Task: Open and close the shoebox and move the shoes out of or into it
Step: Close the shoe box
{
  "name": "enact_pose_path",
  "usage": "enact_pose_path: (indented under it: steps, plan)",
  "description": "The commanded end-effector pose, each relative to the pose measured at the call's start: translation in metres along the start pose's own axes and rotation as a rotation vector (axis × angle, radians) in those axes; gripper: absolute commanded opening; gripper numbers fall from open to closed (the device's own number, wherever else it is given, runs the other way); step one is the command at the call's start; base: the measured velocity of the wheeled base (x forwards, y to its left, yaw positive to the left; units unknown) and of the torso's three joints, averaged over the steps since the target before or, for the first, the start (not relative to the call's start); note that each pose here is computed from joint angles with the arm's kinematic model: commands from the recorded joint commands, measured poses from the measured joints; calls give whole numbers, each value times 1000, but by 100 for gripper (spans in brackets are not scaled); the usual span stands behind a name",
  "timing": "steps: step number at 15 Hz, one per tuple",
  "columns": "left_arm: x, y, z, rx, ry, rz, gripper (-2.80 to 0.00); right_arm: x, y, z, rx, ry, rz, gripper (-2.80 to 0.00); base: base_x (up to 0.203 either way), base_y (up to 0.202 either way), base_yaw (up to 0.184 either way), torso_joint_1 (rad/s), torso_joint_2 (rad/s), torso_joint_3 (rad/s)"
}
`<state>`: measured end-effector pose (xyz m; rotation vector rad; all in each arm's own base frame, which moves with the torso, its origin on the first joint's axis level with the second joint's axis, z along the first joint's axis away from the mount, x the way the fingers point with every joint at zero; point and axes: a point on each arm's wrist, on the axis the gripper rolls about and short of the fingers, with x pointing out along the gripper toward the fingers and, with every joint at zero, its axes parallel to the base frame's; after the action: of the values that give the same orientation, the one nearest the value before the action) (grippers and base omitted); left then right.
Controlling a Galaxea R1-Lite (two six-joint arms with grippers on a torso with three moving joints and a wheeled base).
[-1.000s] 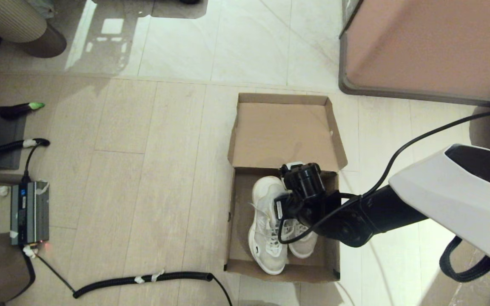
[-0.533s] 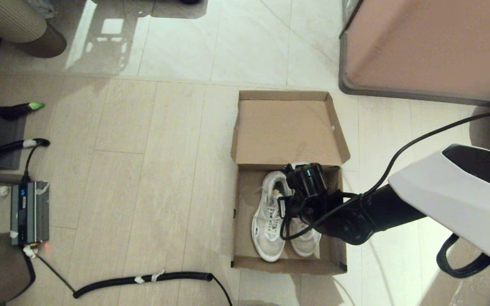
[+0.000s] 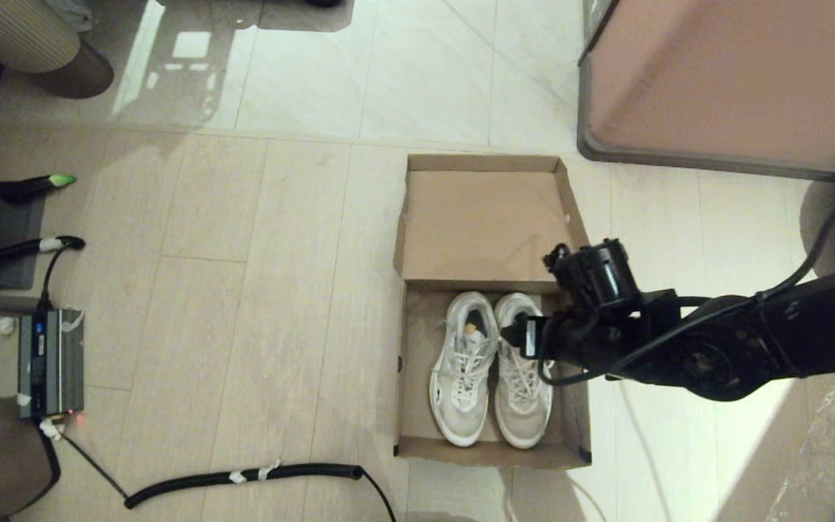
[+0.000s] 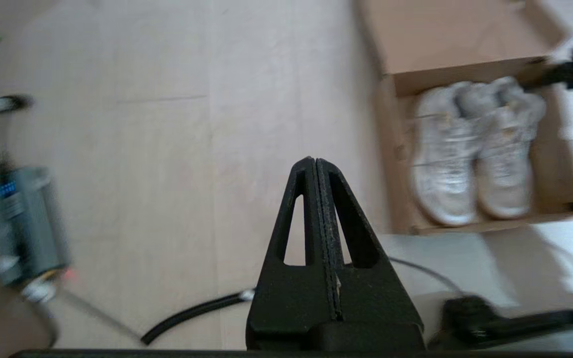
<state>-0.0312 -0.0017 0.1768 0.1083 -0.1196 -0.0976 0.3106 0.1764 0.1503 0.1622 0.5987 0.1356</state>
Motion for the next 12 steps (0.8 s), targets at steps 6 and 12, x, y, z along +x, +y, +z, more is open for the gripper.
enact_pose_path:
  steps: [6, 12]
  plan:
    - [160, 5, 13, -302, 389, -373, -280, -16, -117, 81, 282, -58, -61, -280, 0, 0, 0, 0, 0, 0]
    - [307, -28, -46, -655, 510, -514, -280, 33, -170, 121, 560, -82, 38, -280, 0, 0, 0, 0, 0, 0]
